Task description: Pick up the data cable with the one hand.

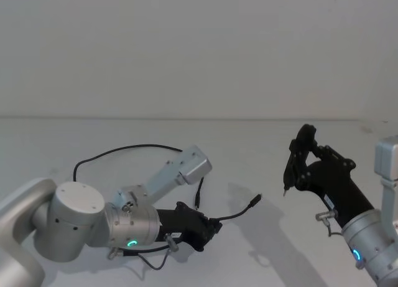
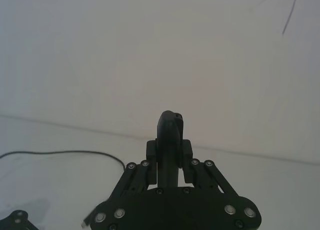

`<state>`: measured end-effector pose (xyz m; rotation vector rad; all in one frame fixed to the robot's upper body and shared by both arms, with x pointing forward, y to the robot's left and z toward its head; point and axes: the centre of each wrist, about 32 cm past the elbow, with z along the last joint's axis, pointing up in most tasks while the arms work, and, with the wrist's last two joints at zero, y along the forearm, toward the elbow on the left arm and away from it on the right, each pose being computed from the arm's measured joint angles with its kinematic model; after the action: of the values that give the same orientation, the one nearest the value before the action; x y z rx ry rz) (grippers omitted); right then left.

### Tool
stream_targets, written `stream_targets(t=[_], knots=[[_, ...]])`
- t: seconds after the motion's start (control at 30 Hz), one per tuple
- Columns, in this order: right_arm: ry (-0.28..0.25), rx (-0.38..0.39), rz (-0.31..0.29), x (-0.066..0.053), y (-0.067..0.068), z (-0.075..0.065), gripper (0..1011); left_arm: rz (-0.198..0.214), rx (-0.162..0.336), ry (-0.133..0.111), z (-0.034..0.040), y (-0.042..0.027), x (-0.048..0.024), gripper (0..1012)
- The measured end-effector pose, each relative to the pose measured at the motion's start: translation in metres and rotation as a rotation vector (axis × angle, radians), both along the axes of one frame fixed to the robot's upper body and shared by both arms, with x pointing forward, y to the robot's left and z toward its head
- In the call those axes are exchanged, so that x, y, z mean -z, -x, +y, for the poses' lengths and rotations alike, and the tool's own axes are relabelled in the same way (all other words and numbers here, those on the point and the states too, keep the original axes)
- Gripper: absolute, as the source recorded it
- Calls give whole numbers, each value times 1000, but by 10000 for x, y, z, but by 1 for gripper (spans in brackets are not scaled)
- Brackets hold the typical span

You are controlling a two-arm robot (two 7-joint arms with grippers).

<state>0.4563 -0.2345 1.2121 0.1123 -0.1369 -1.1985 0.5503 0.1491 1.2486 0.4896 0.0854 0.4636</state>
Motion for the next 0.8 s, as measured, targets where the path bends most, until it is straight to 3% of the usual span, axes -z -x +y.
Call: stream_targets(t=[0.43,0.8], knots=[[-7,-17,-32,-84,-147,4,279,-53,34,23,131,-3,-98,34],[-9,-28,-34,-79,-262,0,279,-69,45,31,173,-3,-129,34]])
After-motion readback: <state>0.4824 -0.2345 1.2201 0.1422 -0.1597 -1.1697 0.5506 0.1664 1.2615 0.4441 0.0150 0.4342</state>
